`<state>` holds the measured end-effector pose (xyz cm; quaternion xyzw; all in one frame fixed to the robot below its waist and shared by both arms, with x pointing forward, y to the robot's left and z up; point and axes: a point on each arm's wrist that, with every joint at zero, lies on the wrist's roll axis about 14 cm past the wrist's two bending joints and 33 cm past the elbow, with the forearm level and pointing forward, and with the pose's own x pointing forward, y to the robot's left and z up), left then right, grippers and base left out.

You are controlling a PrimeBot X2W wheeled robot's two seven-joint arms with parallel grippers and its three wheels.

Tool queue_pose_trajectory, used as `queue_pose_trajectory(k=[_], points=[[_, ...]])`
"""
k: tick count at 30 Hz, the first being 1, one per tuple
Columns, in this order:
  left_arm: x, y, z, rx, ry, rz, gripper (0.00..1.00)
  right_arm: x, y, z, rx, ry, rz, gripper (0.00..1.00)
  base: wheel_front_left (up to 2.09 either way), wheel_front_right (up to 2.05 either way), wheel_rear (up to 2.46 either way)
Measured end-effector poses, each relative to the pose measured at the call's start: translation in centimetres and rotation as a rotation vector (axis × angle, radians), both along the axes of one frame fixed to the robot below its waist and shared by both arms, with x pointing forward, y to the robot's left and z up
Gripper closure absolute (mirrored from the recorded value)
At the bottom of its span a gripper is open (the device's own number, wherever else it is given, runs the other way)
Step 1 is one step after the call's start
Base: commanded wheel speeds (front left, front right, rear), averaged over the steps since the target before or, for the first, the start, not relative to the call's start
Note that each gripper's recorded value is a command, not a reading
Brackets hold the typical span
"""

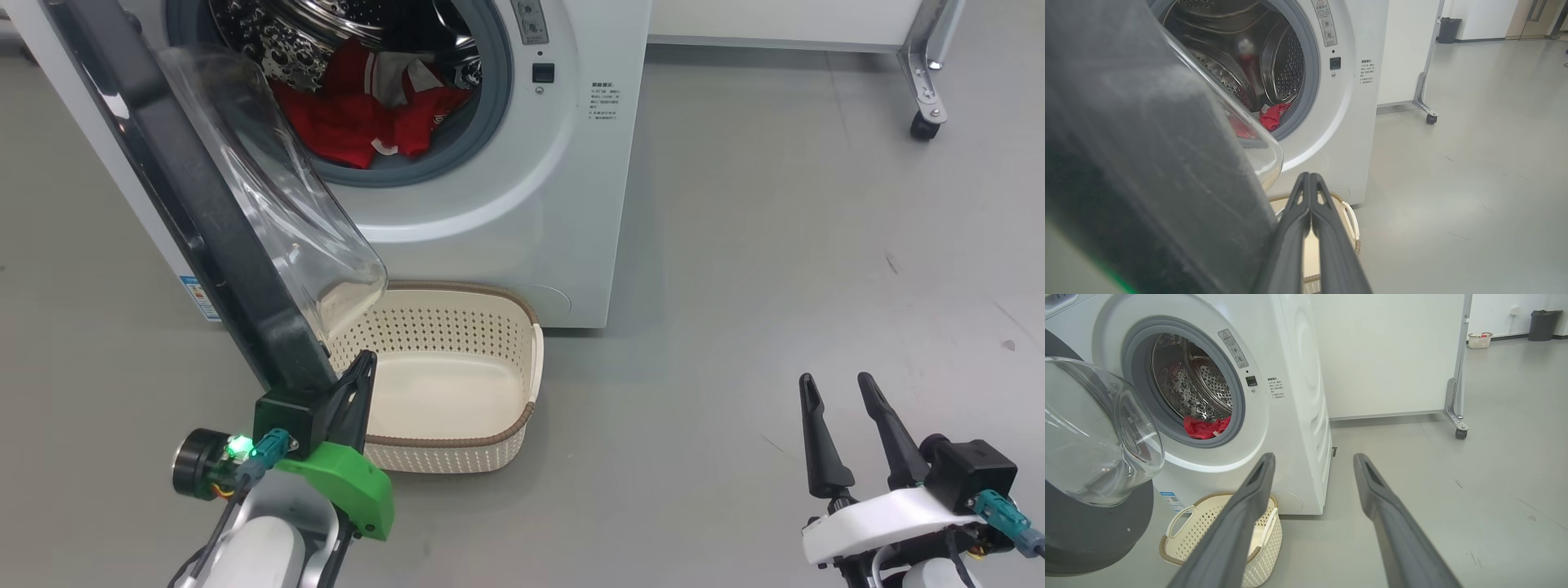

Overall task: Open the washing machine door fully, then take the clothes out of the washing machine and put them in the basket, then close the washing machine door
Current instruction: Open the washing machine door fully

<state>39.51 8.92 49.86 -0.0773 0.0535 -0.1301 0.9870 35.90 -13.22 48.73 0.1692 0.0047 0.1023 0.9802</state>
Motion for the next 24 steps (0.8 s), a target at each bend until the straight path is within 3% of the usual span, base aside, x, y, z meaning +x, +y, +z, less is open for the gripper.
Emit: queue_pose_trajectory(k=[8, 24], points=[[-0.3, 0.6, 0.2, -0.011, -0.016, 0.027, 1.00, 0.3, 0.1, 0.2, -0.002, -0.006, 0.005, 0.00, 0.00, 0.00, 0.00], [-1.7, 4.9, -0.1, -0.035, -0.013, 0.159, 1.00, 0.9, 4.3, 0.3, 0.002, -0.011, 0.130, 0.00, 0.00, 0.00, 0.00]])
